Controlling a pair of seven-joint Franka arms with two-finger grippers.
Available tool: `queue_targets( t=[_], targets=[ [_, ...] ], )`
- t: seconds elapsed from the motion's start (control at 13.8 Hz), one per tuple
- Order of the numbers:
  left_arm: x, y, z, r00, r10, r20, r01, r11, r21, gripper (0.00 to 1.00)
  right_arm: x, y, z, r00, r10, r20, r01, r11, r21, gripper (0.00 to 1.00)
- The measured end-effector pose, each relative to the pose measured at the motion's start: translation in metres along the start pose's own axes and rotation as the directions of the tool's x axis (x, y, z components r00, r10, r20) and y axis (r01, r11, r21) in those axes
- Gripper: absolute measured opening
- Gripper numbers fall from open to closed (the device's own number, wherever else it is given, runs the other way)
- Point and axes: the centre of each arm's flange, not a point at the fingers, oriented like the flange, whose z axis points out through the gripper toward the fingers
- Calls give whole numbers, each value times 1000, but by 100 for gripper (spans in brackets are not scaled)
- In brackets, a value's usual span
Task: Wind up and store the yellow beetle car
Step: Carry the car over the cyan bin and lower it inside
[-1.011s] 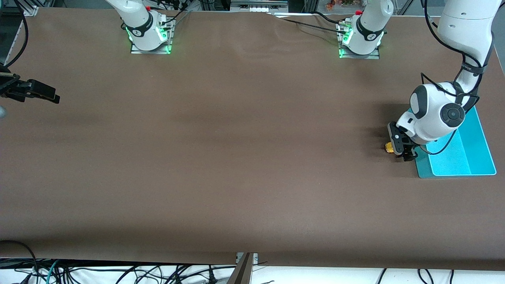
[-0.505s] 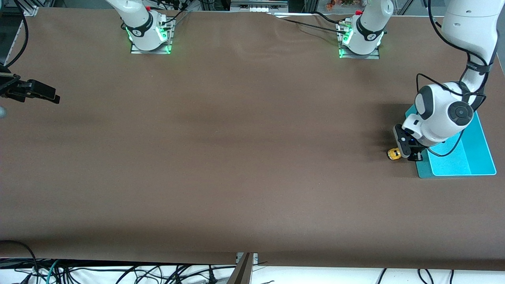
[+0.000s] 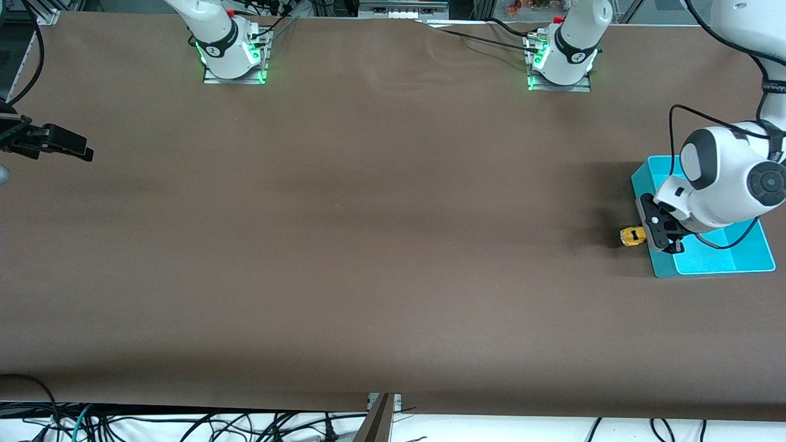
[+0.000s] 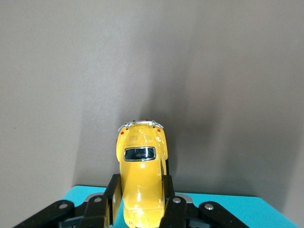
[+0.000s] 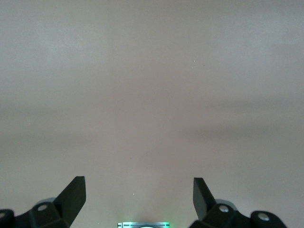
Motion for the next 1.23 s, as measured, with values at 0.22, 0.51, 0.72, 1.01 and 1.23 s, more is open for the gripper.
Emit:
queue_targets(
  t=[0.22, 0.51, 0.72, 1.01, 1.23],
  targets=[
    [1, 0, -25, 995, -61, -83, 56, 997, -61, 39, 0, 0, 0, 1000, 0, 0, 0, 1000, 0, 100],
    [-22, 4, -48, 988, -106, -110, 99, 993, -63, 39, 0, 0, 0, 1000, 0, 0, 0, 1000, 0, 100],
    [-51, 7, -53, 998, -26, -54, 24, 998, -54, 39, 0, -1, 0, 1000, -1, 0, 1, 1000, 0, 100],
    [-79, 13, -45, 982, 182, -40, -185, 980, -71, 39, 0, -1, 0, 1000, -2, 0, 2, 1000, 0, 100],
    [-103, 19, -37, 960, 278, -22, -279, 955, -95, 39, 0, -1, 0, 1000, -2, 0, 2, 1000, 0, 100]
  ],
)
